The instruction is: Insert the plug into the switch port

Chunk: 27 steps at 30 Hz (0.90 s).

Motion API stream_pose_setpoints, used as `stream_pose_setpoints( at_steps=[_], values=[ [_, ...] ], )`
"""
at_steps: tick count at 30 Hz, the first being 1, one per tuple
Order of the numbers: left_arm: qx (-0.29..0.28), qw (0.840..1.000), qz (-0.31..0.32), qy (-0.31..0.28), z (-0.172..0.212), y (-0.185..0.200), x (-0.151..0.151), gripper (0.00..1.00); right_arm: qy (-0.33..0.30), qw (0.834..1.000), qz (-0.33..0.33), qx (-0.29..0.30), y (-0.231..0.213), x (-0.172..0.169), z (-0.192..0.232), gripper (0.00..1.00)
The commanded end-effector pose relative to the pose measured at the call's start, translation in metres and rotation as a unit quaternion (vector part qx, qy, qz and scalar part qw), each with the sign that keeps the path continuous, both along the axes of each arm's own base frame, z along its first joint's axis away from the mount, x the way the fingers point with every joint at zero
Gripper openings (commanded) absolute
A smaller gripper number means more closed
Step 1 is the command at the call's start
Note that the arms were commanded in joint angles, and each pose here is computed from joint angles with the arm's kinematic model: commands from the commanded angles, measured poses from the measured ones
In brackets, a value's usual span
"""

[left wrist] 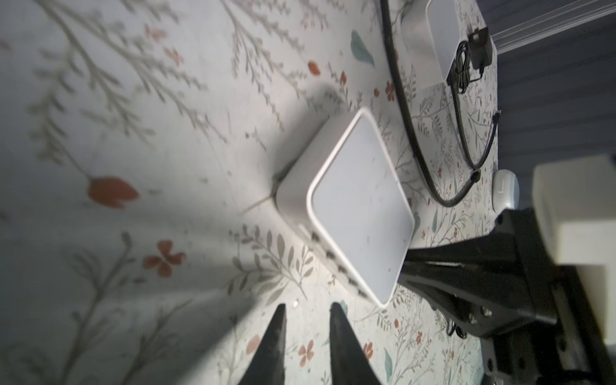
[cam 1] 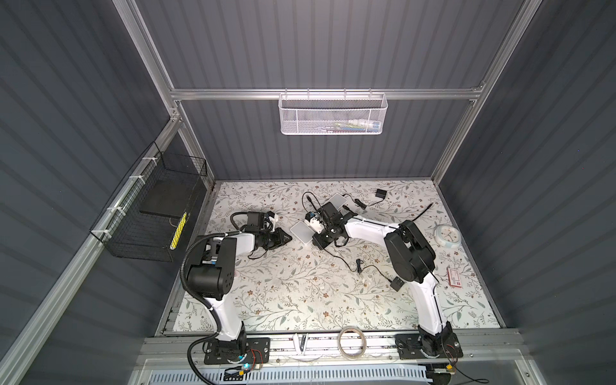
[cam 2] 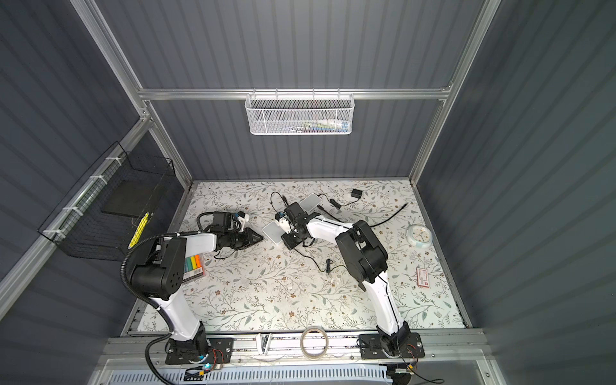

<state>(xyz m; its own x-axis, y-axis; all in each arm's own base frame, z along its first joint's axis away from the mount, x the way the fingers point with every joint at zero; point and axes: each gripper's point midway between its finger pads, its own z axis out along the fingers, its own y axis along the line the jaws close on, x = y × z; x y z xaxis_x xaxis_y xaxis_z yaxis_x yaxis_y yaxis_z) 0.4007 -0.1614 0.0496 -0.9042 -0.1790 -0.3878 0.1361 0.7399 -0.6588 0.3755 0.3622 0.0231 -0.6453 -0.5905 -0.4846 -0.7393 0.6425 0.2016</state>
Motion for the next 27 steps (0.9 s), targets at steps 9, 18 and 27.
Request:
stream_pose_setpoints(
  at_steps=[9,18,27],
  values=[
    [0.016,0.999,0.001,-0.039,0.021,-0.001,0.053,0.25,0.019,0.999,0.037,-0.034,-0.032,-0.041,0.02,0.44],
    [0.018,0.999,-0.017,-0.023,0.007,-0.006,0.056,0.24,0.013,0.999,0.023,-0.027,-0.045,-0.032,0.028,0.41],
    [0.005,0.998,-0.064,-0.022,0.001,-0.026,0.057,0.31,0.024,0.999,0.028,-0.012,-0.027,-0.02,0.017,0.34]
  ],
)
